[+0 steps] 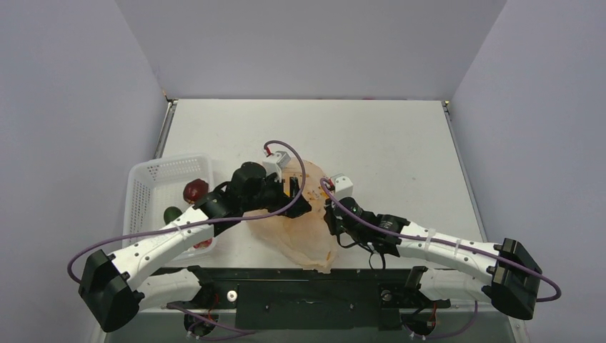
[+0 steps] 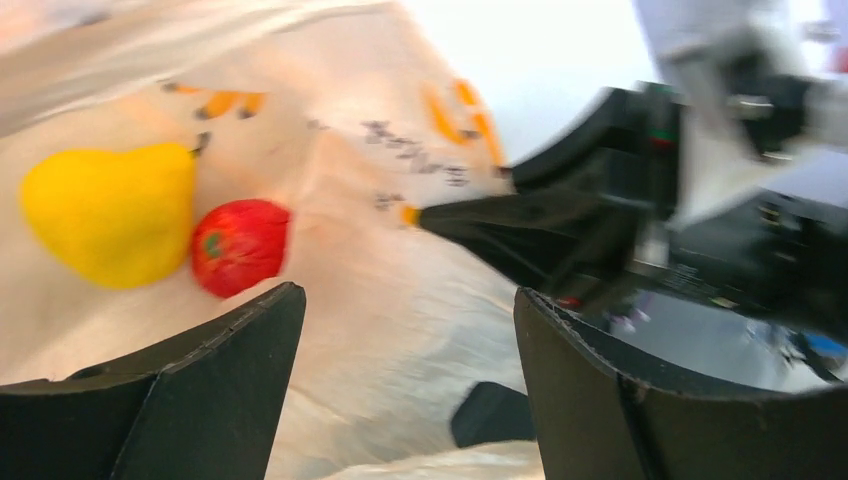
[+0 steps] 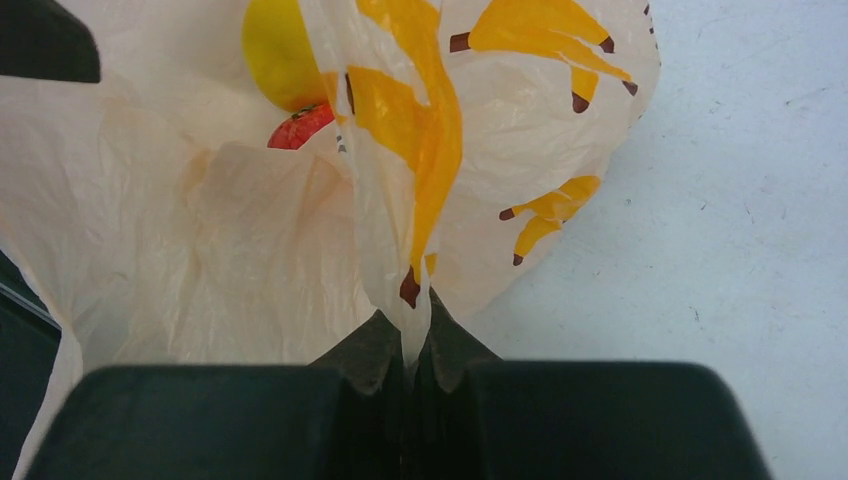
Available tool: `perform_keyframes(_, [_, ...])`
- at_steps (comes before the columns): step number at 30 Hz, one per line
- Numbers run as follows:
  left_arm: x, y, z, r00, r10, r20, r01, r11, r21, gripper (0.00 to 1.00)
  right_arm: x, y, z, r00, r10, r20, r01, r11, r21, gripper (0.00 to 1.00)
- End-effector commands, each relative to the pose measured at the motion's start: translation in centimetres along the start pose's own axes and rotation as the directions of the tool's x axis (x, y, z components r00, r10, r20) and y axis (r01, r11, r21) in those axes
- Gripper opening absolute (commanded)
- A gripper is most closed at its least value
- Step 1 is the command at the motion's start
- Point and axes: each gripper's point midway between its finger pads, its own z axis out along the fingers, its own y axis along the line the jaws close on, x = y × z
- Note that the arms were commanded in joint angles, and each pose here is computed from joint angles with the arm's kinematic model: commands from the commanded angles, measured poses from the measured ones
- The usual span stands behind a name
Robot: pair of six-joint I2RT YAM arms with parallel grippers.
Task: Take the fake fruits out of the plastic bag
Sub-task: Take out the fake fruit from the plastic bag.
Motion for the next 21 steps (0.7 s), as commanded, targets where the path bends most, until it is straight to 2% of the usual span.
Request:
perform_keyframes(1, [-0.8,5.3,0.8,0.992,-0.023,0.128,0.054,0.967,-0.250,0.74,-0.9,0.2,0.0,0.998,0.041,0.053,-0.040,0.999,-0.003,0.00])
perform_keyframes(5, [-1.4,7.6,1.7,0.986,-0.014,0.167,0.072,0.936,-0.345,0.75,-0.9,0.1,-0.2,0.997,0.042,0.060,-0.042,0.999,-0.002,0.00])
perform_keyframes(10, [-2.0,10.9,3.3,0.984,-0.006,0.176,0.094,0.865,-0.493,0.77,-0.8,-0.1,-0.3,0.997,0.035,0.062,-0.036,0.999,0.004,0.00])
perform_keyframes(17, [-2.2,13.3,5.8,0.987,0.008,0.162,0.087,0.817,-0.570,0.84,-0.9,-0.5,-0.5,0.996,0.040,0.076,-0.041,0.999,0.013,0.00])
perform_keyframes(21, [-1.4,14.7,7.4,0.993,0.014,0.119,0.061,0.792,-0.607,0.85,-1.0,-0.7,-0.6,0.996,0.035,0.081,-0.036,0.999,0.019,0.00])
